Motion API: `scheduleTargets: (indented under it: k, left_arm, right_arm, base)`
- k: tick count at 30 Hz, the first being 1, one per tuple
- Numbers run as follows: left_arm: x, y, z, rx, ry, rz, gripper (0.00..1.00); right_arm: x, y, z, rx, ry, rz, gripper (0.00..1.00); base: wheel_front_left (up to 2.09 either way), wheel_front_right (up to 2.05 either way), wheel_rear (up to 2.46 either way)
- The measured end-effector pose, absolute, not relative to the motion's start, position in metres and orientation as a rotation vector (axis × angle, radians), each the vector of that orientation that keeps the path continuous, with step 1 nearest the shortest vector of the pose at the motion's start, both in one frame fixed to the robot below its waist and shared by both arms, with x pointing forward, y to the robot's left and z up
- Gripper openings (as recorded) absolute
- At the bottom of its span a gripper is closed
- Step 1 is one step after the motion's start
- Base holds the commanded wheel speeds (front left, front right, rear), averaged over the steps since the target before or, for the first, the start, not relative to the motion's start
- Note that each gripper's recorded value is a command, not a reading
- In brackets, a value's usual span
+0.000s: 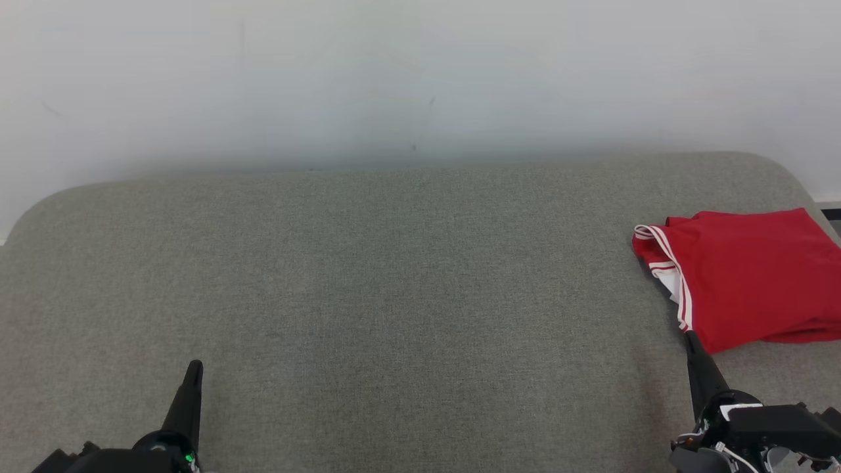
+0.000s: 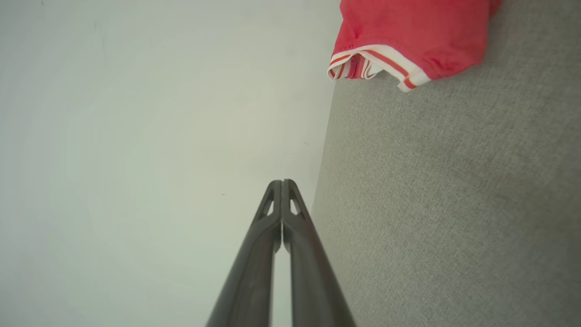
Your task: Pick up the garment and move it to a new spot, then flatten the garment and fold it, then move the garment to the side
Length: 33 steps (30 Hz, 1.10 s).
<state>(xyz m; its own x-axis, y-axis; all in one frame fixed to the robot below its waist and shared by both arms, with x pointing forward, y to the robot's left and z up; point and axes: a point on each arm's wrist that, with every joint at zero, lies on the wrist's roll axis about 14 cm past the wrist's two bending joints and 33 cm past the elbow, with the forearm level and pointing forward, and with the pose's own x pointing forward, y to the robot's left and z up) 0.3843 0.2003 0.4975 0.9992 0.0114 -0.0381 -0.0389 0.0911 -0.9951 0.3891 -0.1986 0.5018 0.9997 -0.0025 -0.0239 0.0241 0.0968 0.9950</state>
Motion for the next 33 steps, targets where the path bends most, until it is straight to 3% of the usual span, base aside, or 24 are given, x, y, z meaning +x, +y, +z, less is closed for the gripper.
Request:
scheduleTargets:
  k: [33]
  left_arm:
    - [0.3875, 0.1986, 0.5035, -1.576, 0.011, 0.008, 0.0]
  right_arm:
    - [0.3898, -0.1998, 0.5083, 1.574, -0.001, 0.003, 0.0]
  base:
    - [0.0, 0.0, 0.0]
